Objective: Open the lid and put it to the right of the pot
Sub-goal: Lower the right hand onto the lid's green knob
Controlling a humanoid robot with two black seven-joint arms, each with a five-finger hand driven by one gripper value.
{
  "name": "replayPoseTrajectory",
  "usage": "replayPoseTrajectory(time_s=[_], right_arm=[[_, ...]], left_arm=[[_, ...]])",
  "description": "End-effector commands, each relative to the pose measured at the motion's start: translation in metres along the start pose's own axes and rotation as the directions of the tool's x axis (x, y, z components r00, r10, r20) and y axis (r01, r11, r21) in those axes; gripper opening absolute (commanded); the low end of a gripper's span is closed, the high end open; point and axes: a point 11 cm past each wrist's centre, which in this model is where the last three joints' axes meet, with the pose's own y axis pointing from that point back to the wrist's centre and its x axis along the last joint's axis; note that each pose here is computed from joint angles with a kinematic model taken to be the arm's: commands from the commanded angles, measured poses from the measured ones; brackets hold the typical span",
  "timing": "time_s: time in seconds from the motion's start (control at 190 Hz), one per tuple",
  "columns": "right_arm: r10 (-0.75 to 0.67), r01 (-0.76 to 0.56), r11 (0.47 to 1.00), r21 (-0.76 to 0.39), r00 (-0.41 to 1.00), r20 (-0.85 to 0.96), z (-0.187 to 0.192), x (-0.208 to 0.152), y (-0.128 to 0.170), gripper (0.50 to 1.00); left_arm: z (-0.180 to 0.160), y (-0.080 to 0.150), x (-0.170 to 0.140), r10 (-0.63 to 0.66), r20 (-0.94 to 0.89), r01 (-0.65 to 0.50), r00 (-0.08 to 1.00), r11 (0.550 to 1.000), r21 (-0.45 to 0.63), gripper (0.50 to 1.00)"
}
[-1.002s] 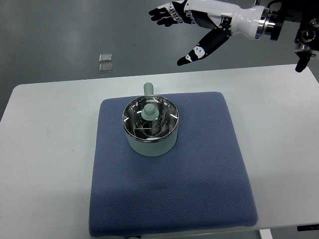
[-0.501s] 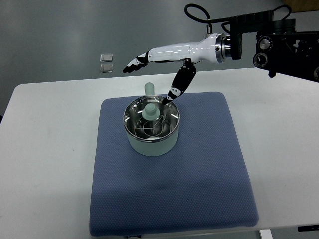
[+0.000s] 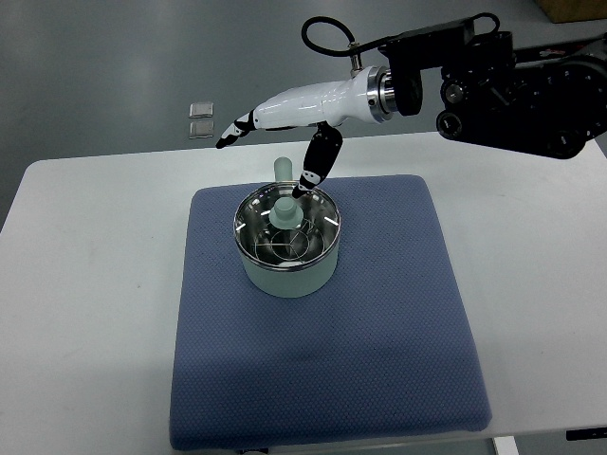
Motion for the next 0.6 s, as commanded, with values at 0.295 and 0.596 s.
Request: replayPoseTrajectory(time_s=[0.295,0.596], right_arm=[[-0.022,0.019,0.999,-0.039,0.996,-0.086,-0.001,-0.009,-0.018,0.872],[-0.061,0.051,0.997,-0.062,0.985,-0.16,0.007,-0.029,-0.023,0.872]], left_arm=[[0.0,0.0,0.0,0.0,0.0,0.0,1.0,1.0,0.0,1.0],[0.0,0.0,0.0,0.0,0.0,0.0,1.0,1.0,0.0,1.0]])
